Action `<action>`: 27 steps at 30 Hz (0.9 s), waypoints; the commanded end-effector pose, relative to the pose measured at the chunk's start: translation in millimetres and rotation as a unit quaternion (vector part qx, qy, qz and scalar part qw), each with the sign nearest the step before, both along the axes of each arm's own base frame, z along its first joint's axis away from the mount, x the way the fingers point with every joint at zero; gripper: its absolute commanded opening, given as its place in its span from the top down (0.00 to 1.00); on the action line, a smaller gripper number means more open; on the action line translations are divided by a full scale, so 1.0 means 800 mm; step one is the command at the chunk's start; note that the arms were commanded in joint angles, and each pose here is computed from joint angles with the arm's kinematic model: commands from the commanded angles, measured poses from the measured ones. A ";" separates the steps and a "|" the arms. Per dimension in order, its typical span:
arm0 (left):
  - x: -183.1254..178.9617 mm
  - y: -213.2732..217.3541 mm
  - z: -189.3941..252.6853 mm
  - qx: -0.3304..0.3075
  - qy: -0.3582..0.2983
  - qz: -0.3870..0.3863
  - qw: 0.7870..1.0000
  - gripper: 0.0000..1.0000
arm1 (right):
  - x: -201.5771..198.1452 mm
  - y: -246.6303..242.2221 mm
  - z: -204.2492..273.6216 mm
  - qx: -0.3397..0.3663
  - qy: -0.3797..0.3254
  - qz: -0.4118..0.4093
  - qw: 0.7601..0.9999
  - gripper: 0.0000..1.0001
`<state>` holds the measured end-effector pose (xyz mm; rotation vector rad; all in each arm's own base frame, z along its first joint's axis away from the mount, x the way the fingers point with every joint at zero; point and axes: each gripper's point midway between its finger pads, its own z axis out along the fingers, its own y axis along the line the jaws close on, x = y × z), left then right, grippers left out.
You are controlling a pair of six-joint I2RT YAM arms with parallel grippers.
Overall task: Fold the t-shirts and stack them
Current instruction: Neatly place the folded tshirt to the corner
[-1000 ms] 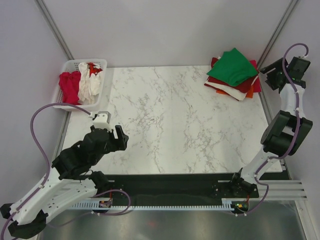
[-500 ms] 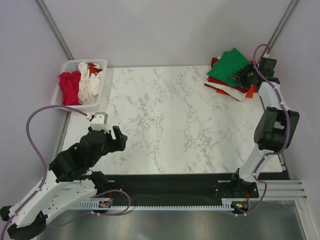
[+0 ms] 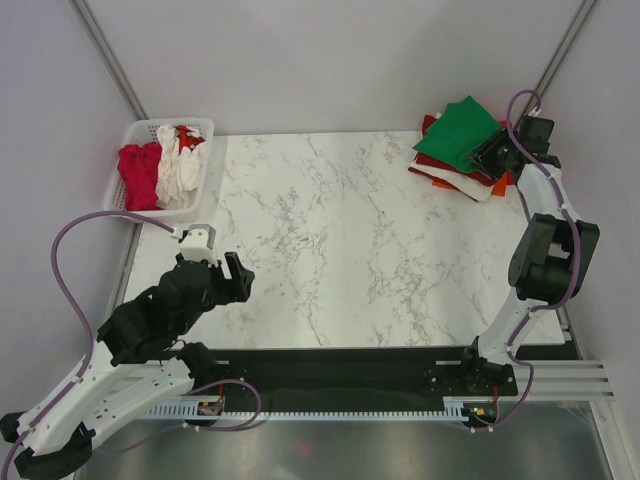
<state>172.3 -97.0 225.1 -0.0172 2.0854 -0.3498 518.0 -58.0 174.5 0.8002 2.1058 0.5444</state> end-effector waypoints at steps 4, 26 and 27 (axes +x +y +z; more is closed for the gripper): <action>0.006 0.005 0.004 0.010 -0.015 0.008 1.000 0.19 | 0.007 -0.008 0.010 -0.018 -0.011 -0.003 1.000 0.55; 0.007 0.004 0.002 0.015 -0.012 0.009 1.000 0.19 | 0.012 -0.018 0.001 -0.028 -0.001 -0.015 0.999 1.00; 0.007 0.004 0.001 0.015 -0.011 0.009 1.000 0.19 | 0.007 -0.021 0.007 -0.032 -0.004 -0.018 0.999 1.00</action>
